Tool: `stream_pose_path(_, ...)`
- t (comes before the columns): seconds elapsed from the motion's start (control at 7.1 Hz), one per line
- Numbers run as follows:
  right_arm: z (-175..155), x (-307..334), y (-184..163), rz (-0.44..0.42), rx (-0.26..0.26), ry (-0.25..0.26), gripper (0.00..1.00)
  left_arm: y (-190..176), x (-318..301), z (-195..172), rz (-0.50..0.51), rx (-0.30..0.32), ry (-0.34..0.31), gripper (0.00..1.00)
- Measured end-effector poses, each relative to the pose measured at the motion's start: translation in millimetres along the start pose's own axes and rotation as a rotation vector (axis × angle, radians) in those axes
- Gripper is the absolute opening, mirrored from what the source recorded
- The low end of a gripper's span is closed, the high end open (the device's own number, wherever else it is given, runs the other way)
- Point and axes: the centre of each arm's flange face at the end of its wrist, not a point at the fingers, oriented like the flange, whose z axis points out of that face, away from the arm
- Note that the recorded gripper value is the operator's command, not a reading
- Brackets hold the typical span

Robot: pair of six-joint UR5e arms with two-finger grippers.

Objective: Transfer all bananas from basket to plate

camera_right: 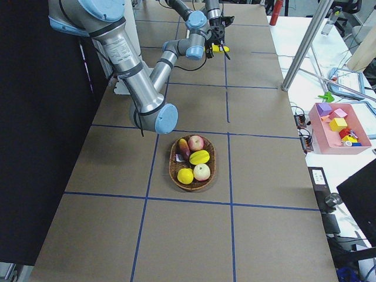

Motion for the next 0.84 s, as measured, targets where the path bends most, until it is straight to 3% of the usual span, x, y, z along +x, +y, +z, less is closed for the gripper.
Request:
stream_pose_path(0.28, -9.7, 46.0, -20.3, 0.033, -0.005, 0.071, 1.00, -43.6, -46.8, -29.2, -0.062, 0.070, -0.122, 0.00)
stream_pose_path(0.56, -14.7, 92.0, -39.8, 0.010, -0.024, 0.180, 1.00, -74.8, -88.3, -63.5, -0.161, 0.193, -0.302, 0.00)
stream_pose_path(0.84, -29.7, 131.6, -63.9, -0.039, -0.071, 0.277, 1.00, -94.2, -164.2, -82.2, -0.212, 0.265, -0.499, 0.03)
